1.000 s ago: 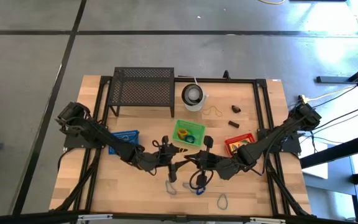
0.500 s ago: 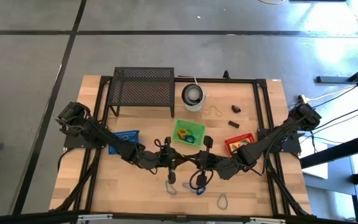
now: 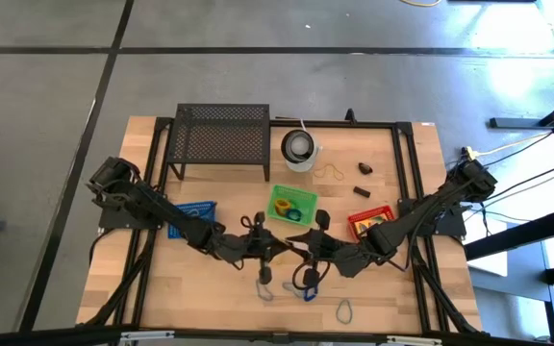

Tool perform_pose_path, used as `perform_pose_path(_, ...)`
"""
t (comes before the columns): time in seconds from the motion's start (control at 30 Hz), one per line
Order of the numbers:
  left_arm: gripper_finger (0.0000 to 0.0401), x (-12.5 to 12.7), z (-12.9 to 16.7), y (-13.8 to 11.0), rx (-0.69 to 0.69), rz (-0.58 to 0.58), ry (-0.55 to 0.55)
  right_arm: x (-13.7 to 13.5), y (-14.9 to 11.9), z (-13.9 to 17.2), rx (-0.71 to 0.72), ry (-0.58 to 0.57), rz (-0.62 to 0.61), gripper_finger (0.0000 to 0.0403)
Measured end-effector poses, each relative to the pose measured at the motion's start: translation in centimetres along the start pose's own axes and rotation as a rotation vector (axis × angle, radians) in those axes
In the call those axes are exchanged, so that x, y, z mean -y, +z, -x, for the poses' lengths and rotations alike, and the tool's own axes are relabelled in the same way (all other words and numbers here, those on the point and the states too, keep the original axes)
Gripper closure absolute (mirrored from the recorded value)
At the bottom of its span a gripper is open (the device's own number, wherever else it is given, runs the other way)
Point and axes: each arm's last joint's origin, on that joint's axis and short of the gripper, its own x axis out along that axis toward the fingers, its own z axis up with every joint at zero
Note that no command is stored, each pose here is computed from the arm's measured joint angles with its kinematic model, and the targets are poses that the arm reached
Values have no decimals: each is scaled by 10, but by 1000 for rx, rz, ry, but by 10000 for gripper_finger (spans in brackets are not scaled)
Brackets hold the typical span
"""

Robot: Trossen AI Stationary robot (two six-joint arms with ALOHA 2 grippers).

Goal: Pick & Place Office Desk Supplies
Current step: Put the yellow rubber band into the blue bin

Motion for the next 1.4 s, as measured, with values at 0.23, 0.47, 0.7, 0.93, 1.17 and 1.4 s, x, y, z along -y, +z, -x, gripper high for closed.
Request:
perform_pose_path(0.23,395,-2,9,-7,-124,22,26,-4,-2,14,-39,23,30,215)
perform_pose_path(0.47,395,-26,47,0,-387,85,150,-11,-4,25,-50,53,69,176)
perform_pose_path(0.7,395,-56,105,13,-598,202,340,-11,-6,26,-61,52,97,179)
perform_pose_path(0.93,395,-78,143,4,-659,251,702,-11,-6,26,-64,50,99,186)
perform_pose_path(1.17,395,-86,147,-28,-812,308,843,-10,-6,26,-69,51,104,186)
perform_pose_path(1.4,395,-95,154,-52,-946,342,915,-10,-7,26,-71,50,106,186)
